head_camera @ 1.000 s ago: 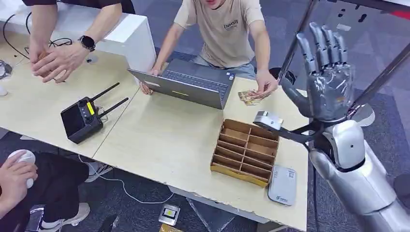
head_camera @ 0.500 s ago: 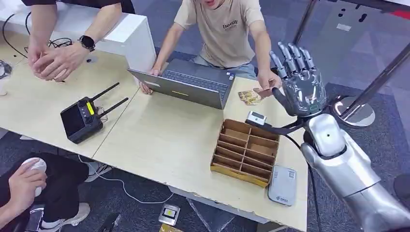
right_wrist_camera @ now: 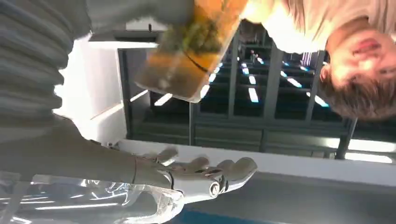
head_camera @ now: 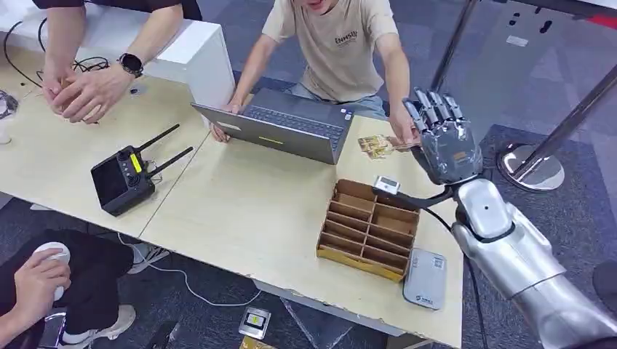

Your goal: Pass the card to the sensor for recognition and then transmit it.

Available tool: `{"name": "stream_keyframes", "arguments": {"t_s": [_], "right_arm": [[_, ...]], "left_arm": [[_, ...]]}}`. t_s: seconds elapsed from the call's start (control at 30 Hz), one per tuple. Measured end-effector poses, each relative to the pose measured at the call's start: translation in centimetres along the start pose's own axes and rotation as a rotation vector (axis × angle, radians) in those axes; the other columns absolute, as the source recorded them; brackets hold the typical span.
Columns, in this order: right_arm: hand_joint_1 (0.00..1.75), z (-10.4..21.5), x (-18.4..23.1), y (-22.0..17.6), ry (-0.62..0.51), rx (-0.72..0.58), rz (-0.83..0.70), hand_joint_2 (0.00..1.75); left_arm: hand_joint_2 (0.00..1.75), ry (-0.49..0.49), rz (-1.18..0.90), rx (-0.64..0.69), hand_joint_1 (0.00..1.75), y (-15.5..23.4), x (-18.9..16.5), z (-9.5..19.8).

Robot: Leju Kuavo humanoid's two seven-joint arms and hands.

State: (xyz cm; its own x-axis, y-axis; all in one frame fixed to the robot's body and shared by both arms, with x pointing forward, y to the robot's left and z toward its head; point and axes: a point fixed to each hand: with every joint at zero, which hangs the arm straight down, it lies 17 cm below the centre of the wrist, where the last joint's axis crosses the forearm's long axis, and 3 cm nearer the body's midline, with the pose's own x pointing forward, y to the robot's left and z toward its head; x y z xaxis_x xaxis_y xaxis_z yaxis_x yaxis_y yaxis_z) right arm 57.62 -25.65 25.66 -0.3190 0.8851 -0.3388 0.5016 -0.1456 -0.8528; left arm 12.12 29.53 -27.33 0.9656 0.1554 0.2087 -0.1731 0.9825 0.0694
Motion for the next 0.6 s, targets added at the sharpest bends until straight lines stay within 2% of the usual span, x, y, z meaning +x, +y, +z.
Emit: {"name": "stream_keyframes", "arguments": {"t_s": [0.6], "right_arm": [[1.75,1.3,0.2,2.2,0.009,0.054,-0.028,1.75]], "left_arm": [[1.75,-0.003,-0.03,0.012,0.0,0.5,-0.1,-0.1]]}}
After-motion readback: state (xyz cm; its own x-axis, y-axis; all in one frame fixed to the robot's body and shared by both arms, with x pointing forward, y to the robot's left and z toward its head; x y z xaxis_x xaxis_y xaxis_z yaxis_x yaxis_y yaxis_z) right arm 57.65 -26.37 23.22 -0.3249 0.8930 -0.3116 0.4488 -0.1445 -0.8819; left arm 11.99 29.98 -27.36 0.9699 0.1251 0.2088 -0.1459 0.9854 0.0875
